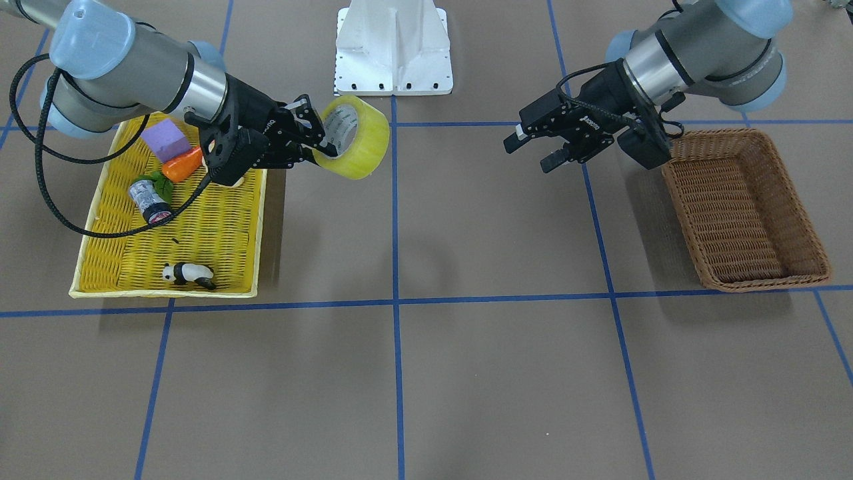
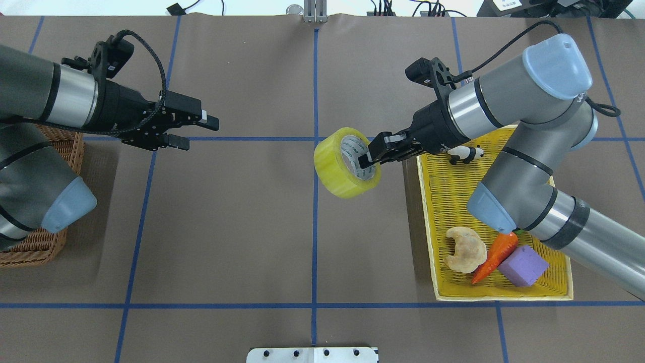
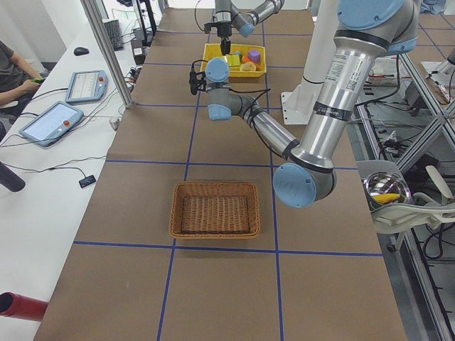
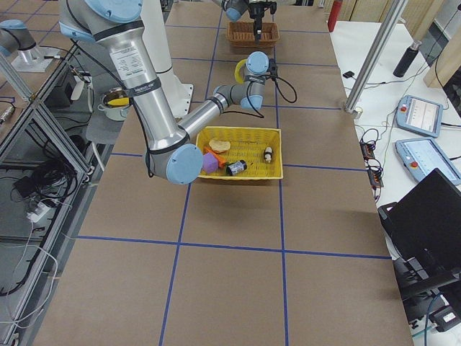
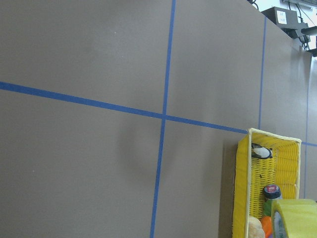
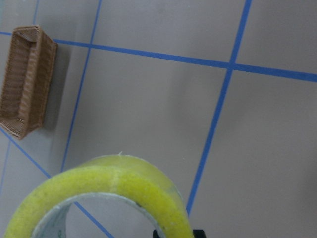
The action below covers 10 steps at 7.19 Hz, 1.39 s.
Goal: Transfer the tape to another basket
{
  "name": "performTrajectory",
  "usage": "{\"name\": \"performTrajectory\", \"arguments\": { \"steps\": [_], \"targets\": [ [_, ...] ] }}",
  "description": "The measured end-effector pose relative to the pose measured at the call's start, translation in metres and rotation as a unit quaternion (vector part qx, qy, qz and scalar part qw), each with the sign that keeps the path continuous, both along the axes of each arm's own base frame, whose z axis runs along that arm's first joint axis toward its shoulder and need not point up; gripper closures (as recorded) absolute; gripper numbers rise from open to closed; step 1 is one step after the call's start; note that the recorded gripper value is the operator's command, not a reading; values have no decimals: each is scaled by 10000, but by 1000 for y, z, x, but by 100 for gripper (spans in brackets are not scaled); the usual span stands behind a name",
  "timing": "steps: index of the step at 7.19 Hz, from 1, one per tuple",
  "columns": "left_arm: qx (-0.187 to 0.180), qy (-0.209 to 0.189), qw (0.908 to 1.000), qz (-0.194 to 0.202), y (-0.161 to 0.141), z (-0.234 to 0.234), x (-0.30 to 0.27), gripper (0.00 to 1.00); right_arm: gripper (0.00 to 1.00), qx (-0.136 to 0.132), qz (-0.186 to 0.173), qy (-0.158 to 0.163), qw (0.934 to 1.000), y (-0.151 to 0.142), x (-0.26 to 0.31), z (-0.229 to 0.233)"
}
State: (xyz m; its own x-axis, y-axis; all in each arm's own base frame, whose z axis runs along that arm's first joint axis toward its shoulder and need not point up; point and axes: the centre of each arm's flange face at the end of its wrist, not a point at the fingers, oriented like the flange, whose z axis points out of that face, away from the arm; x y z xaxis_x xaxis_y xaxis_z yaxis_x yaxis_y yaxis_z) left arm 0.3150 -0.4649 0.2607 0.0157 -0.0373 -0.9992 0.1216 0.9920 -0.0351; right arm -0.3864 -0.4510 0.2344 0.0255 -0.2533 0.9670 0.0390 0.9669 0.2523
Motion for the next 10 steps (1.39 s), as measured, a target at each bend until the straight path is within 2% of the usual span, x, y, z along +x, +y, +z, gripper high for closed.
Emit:
{"name": "performTrajectory", "arguments": {
  "steps": [2, 4, 6, 8, 10],
  "targets": [
    [-54, 295, 9995, -6, -3, -10, 13, 2, 100, -298, 223, -756, 9964, 20, -35, 14],
    [-188, 787, 9966, -159, 4, -38, 28, 2, 100, -529, 360, -1230, 9903, 33, -59, 5],
    [-392, 1572, 9864, -286, 15, -53, 39, 2, 100, -790, 449, -1517, 9842, 33, -63, -15],
    [-608, 2228, 9726, -251, 19, -54, 35, 3, 100, -1139, 459, -1960, 9729, 30, -62, -11],
    [-740, 2801, 9570, -145, 17, -39, 35, 3, 100, -1435, 299, -2432, 9588, 26, -65, 11]
  ]
}}
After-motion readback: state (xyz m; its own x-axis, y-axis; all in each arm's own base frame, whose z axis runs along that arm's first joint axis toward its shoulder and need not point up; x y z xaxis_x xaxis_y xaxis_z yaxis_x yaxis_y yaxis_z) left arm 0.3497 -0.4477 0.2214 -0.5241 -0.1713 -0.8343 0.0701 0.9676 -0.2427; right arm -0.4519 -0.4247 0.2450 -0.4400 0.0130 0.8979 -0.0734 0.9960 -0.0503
